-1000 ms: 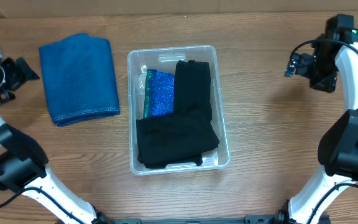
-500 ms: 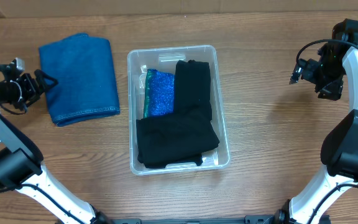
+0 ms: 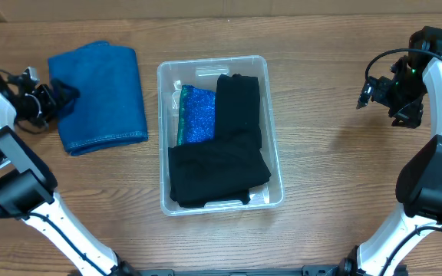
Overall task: Pack container
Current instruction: 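Move the left gripper to the teal towel and grasp its edge, then lay the teal towel over the clothes in the bin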
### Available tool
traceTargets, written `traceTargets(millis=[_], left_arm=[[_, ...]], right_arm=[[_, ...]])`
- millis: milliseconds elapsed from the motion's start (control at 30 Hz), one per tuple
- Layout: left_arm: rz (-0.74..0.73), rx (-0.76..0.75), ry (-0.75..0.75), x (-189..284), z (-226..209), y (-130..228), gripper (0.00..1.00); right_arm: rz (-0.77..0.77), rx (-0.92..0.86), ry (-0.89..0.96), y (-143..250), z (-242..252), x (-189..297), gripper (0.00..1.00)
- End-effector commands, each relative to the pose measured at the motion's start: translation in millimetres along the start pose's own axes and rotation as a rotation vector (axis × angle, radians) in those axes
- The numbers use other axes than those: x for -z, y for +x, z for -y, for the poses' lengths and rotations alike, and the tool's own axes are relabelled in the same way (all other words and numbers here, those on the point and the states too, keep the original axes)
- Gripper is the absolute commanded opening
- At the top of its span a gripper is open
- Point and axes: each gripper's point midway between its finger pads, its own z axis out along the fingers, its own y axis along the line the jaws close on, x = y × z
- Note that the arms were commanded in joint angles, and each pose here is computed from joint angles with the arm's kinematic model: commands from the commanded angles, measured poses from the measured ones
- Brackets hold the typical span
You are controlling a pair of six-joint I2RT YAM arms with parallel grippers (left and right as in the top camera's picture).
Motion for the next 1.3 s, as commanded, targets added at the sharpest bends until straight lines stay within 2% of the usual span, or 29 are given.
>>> traceTargets(millis=[0,33,133,200,233,400,533,633,700,767,867,1033,1267], left_arm=[[-0.154,0.065,0.134,-46,29,41,0.77],[-0.177,0.068,0.16,-49,39,47,0.66],[-0.212,0.078,0.191,-50,52,55,0.24],[-0.235,0.096,0.189,-49,53,60,0.07],[-0.243,0.102,0.187,-46,55,61,0.04],[-0.168,0.032,0.196,-3,87,40,0.04],[0.033,-0.143,0.216,83,154,4,0.04],[0.162,-0.269,0.214,141,202,-3,0.04],[0.237,-0.367,0.226,181,245,6,0.04],[0.29,-0.466,0.273,215,297,29,0.04],[0.334,-0.532,0.31,247,355,68,0.04],[0.31,-0.467,0.325,253,418,130,0.04],[0.185,-0.083,0.193,192,431,176,0.04]], right_arm=[[0.07,0.005,-0.01,-4,-4,23,1.0],[0.071,0.005,-0.01,-4,-4,23,1.0],[0.071,0.005,-0.01,-4,-4,23,1.0],[0.071,0.005,-0.01,-4,-4,23,1.0],[0.071,0.005,-0.01,-4,-4,23,1.0],[0.071,0.009,-0.009,-4,-4,23,1.0],[0.07,0.009,-0.009,-4,-4,23,1.0],[0.07,0.009,-0.009,-4,-4,23,1.0],[0.071,0.009,-0.01,-4,-4,23,1.0],[0.069,0.009,-0.009,-4,-4,23,1.0],[0.066,0.008,-0.009,-3,-4,23,1.0],[0.066,0.008,-0.009,-3,-4,23,1.0],[0.066,0.008,-0.01,-3,-4,23,1.0]])
